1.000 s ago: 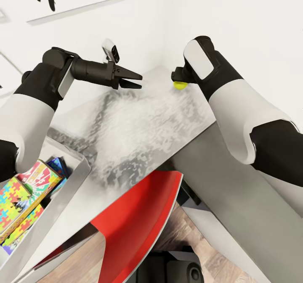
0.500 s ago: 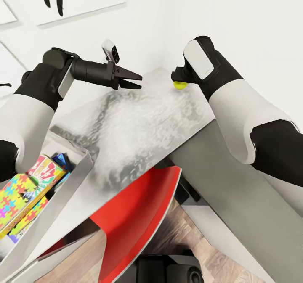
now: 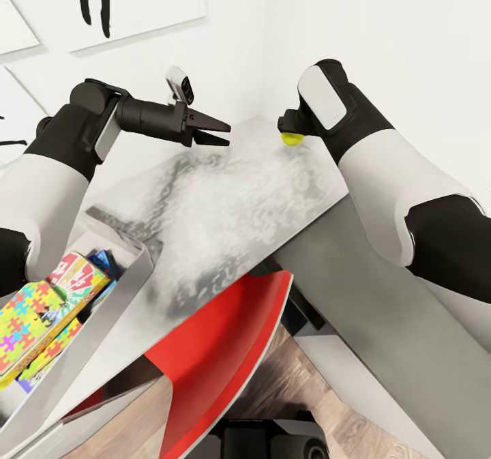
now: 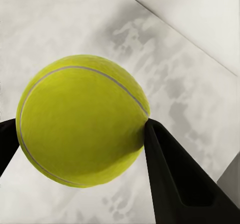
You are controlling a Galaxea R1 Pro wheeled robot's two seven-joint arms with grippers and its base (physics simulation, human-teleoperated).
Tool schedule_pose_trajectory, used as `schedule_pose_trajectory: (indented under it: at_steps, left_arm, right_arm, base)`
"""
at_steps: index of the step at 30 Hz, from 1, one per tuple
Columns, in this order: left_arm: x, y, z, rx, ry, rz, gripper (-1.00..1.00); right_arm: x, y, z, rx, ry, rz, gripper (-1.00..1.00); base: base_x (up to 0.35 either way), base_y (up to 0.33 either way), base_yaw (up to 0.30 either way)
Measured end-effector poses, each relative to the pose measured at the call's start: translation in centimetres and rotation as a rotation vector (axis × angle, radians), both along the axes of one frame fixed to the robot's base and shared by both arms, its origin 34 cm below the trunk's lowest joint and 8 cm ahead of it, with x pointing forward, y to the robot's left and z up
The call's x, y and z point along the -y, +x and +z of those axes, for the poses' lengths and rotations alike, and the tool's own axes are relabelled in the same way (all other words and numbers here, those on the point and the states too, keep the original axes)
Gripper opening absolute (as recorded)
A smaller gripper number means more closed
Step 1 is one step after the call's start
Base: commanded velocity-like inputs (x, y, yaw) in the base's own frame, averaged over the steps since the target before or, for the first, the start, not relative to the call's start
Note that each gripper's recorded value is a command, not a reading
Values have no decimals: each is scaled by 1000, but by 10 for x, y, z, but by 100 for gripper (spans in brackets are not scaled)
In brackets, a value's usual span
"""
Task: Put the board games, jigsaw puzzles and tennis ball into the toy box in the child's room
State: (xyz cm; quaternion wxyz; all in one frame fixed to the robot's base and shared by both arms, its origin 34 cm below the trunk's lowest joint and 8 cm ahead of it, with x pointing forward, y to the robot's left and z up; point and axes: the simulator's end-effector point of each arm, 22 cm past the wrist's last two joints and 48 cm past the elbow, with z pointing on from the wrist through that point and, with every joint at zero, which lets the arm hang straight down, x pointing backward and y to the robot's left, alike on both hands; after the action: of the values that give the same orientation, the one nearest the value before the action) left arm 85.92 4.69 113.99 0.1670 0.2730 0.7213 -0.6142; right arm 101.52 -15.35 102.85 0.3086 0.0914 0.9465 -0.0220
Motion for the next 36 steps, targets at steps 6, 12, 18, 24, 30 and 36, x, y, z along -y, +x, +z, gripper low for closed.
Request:
schedule_pose_trajectory:
  at_steps: [6,12,18,24,30,36]
  left_arm:
    - [-1,-1,5,5,2,2,100]
    - [-1,-3,11,11,3,3,100]
    - [-2,-5,14,14,9,4,100]
    - [-3,-9,12,7,13,7,100]
    - [-4,-10,11,5,13,8,100]
    - [-4,-10,11,5,13,8,100]
  right_arm:
    - [1,0,8,8,0,-1,-100]
    - [1,-1,17,18,0,-1,-100]
    - [0,-2,25,25,0,0,-100]
    - [0,-3,32,33,0,1,-100]
    - [1,-4,33,33,0,0,-100]
    - [0,-4,34,35,-1,1,-100]
  base:
    - [0,0,0]
    - [0,0,0]
    - [0,0,0]
    - [0,0,16]
    - [0,0,16]
    - [0,0,1]
